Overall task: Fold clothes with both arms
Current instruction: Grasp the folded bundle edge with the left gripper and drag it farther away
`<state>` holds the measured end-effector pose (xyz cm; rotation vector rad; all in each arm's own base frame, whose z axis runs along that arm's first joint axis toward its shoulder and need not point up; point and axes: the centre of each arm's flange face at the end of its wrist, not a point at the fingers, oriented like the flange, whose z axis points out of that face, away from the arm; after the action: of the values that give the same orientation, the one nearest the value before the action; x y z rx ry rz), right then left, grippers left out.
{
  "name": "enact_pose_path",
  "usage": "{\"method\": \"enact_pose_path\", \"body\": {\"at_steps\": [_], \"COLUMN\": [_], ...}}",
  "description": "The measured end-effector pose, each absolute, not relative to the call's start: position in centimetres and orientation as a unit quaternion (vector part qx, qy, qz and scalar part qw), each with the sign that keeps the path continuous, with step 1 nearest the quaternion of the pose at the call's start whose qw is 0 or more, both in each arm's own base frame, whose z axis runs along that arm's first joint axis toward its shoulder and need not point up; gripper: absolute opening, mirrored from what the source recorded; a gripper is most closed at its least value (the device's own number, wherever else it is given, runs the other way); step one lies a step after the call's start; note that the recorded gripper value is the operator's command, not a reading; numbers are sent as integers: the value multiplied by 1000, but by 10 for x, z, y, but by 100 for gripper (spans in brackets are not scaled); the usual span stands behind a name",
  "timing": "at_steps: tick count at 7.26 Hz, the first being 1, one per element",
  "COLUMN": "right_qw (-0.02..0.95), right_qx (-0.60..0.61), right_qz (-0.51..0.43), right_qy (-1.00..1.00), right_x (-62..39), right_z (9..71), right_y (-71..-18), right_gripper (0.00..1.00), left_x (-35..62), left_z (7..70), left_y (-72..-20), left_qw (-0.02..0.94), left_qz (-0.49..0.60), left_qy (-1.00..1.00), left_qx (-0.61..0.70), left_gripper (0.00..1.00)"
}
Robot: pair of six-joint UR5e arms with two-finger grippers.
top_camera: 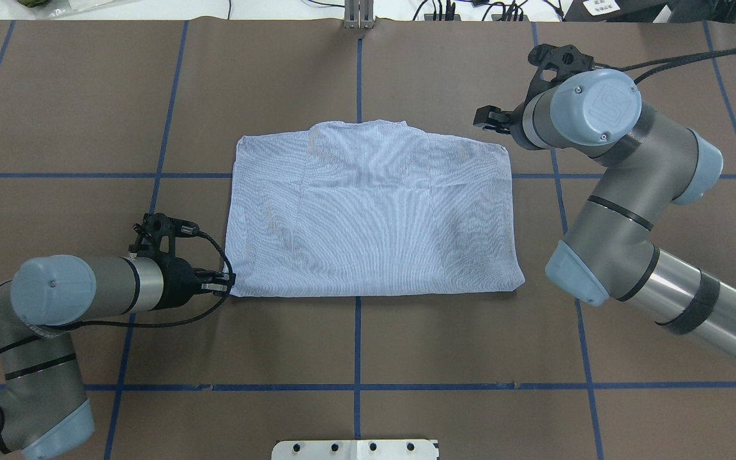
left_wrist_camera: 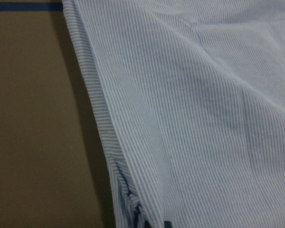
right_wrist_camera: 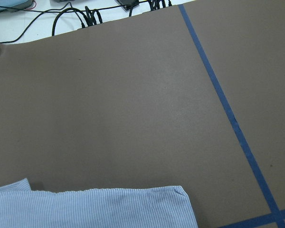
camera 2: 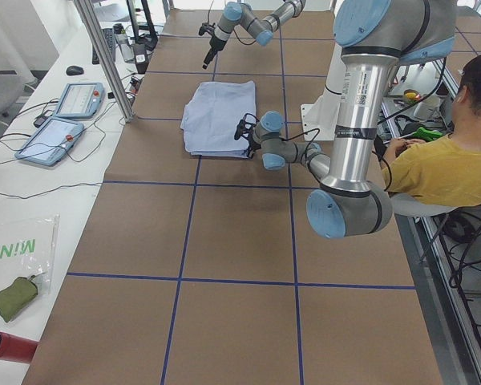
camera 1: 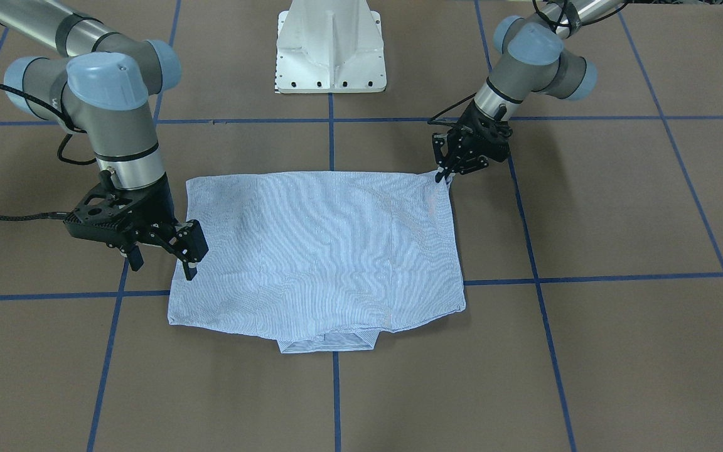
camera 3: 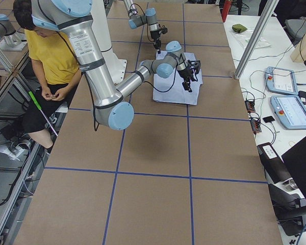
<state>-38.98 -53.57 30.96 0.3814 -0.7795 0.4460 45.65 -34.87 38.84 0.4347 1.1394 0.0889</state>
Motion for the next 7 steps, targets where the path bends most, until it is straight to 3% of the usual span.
{"method": "enact_pose_path", "body": {"at_steps": [3,7], "right_qw": [882,874], "right_qx": [181,172], "right_qz": [216,222], "right_qy": [-377,-396], "right_x": [-394,-409], "right_z": [308,291], "right_y": [-532,-516], "right_gripper": [100,100], "left_x": [419,405], "left_z": [403,383], "left_y": [-399,-587], "left_qw": [830,869], "left_qz": [51,13], "left_qy": [492,384], "left_qx": [258,313], "left_gripper": [0,0]}}
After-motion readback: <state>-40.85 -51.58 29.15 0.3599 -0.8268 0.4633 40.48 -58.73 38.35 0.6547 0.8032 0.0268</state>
